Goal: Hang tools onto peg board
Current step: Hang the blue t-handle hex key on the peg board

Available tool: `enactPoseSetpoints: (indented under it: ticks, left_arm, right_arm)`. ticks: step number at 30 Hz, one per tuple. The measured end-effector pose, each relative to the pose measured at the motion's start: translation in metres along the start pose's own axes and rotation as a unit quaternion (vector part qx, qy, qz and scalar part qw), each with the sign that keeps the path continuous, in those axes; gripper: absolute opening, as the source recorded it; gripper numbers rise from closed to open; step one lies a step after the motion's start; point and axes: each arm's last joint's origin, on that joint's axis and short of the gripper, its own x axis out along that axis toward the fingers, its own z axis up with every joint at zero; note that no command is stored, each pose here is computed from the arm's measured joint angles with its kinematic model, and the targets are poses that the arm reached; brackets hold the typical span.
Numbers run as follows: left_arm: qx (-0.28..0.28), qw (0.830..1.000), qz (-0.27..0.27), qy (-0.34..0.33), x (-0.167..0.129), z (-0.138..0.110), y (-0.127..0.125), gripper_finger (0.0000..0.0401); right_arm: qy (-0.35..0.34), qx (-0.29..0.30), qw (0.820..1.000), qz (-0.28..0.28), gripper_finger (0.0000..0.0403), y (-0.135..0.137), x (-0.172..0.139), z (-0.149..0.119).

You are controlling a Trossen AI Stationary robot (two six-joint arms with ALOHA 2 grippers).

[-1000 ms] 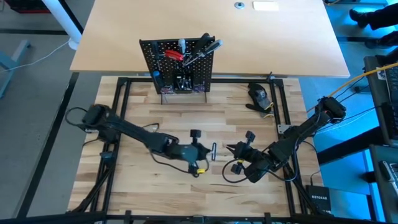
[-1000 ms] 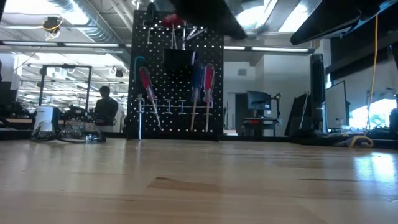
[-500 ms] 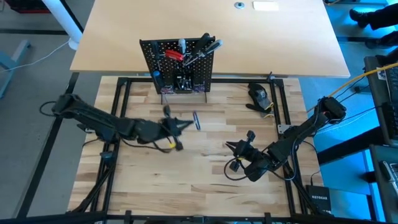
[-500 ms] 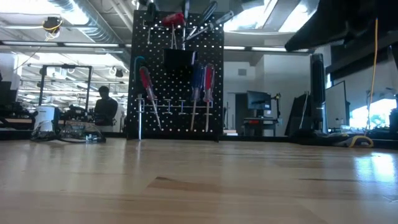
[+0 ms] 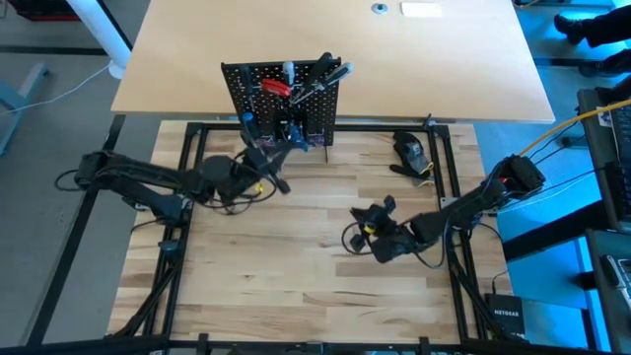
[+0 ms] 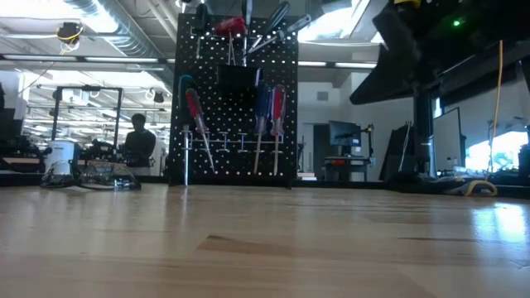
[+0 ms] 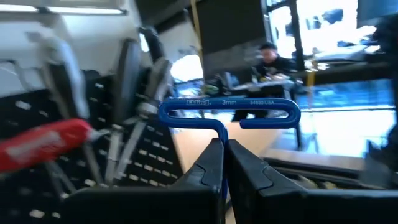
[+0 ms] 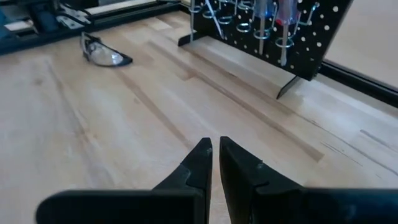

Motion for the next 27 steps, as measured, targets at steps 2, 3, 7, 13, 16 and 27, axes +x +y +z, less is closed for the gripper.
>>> enactPoseSetpoints:
  ticks: [2, 3, 7, 13, 16, 27]
  left_arm:
    - [0.007, 1.0, 0.017, -0.006, 0.005, 0.0, 0.007, 0.0]
    - [0.009, 1.0, 0.025, -0.01, 0.007, 0.001, 0.01, 0.0]
    - [0.011, 0.998, 0.053, -0.028, 0.013, 0.003, 0.021, 0.0]
    - [0.011, 0.995, 0.086, -0.053, 0.017, 0.009, 0.036, 0.0]
    - [0.003, 0.994, 0.095, -0.06, 0.015, 0.013, 0.043, 0.0]
    - [-0.098, 0.974, 0.129, -0.157, 0.0, 0.0, 0.084, 0.0]
  right_arm:
    - [0.004, 0.001, 1.0, -0.002, 0.0033, -0.002, 0.002, 0.001]
    - [0.004, 0.001, 1.0, -0.004, 0.0033, -0.002, 0.003, 0.001]
    - [0.003, -0.014, 1.0, -0.006, 0.0033, -0.002, 0.004, 0.002]
    - [-0.002, -0.02, 1.0, -0.01, 0.0033, -0.003, 0.004, 0.002]
    - [0.006, -0.02, 1.0, 0.0, 0.0033, -0.002, 0.003, 0.001]
    - [0.019, -0.02, 0.999, 0.018, 0.0033, 0.0, 0.003, 0.001]
